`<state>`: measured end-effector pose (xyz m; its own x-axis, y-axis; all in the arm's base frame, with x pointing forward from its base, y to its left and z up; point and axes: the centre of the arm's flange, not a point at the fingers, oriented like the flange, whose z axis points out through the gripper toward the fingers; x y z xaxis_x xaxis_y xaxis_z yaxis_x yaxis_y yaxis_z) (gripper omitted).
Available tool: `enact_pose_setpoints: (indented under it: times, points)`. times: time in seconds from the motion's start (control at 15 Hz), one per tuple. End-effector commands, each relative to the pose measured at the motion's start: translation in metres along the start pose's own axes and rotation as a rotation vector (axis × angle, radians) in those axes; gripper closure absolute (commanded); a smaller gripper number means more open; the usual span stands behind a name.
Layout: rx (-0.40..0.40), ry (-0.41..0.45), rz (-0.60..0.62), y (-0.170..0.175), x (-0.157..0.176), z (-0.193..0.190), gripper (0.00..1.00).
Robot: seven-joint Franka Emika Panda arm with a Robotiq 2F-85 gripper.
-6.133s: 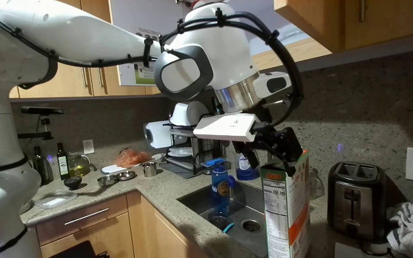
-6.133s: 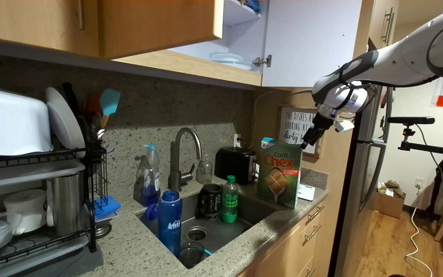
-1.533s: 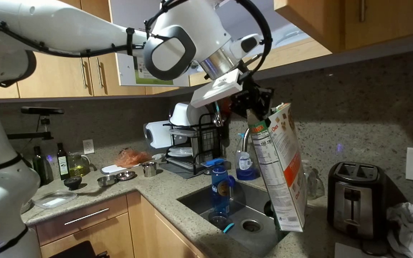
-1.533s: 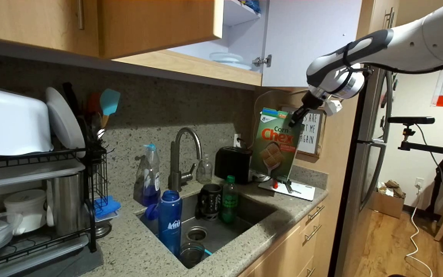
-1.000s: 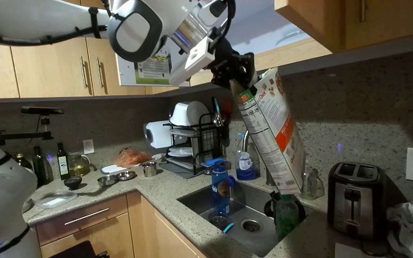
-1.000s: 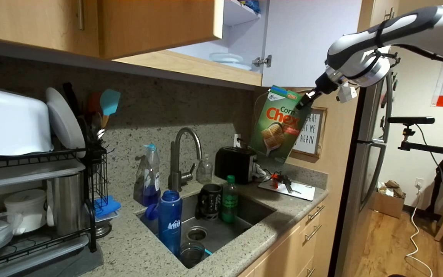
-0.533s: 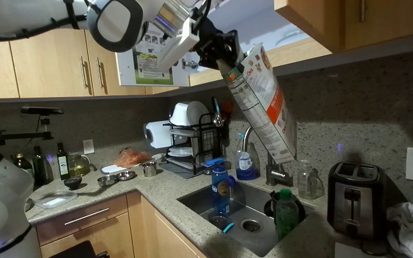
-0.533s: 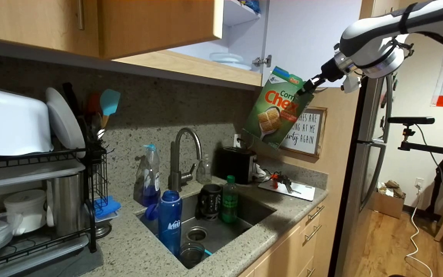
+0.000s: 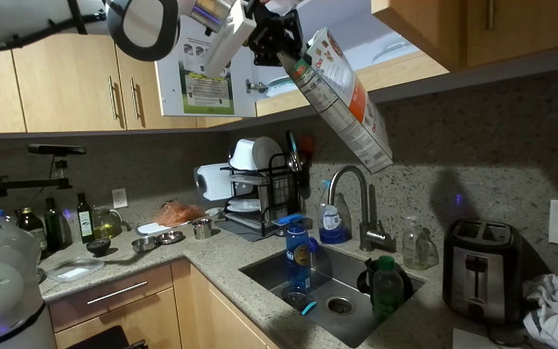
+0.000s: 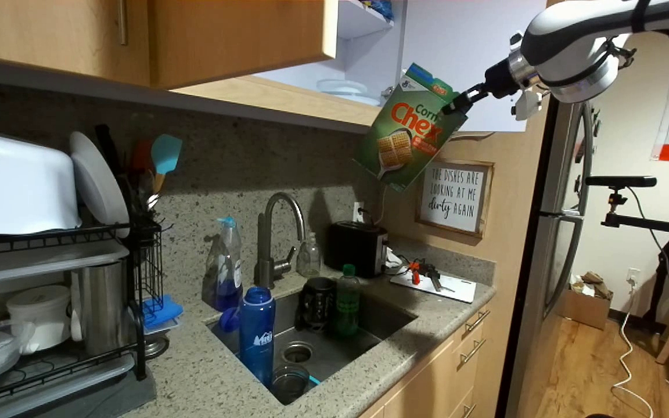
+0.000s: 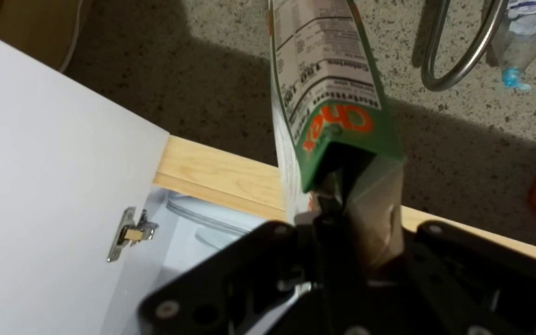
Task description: Pick up the green box from the counter and place it inside the open upper cabinet
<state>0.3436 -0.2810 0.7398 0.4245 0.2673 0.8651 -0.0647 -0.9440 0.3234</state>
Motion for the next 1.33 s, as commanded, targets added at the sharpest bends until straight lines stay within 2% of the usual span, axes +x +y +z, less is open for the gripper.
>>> enact_pose_setpoints:
  times: [0.0, 0.07, 0.13, 0.6, 0.87, 1.0, 1.27]
  points:
    - [-0.022, 0.059, -0.003, -0.014, 0.009, -0.015, 0.93]
    - [-0.022, 0.064, -0.004, -0.014, 0.009, -0.016, 0.93]
    - [-0.001, 0.028, -0.015, -0.005, 0.009, -0.006, 0.93]
    - [-0.003, 0.022, -0.022, -0.005, 0.01, -0.006, 0.93]
    - [-0.013, 0.005, -0.103, -0.012, 0.037, -0.022, 0.93]
    - [-0.046, -0.01, -0.159, -0.017, 0.051, -0.039, 0.93]
    - [-0.089, 0.045, -0.23, -0.025, 0.085, -0.067, 0.94]
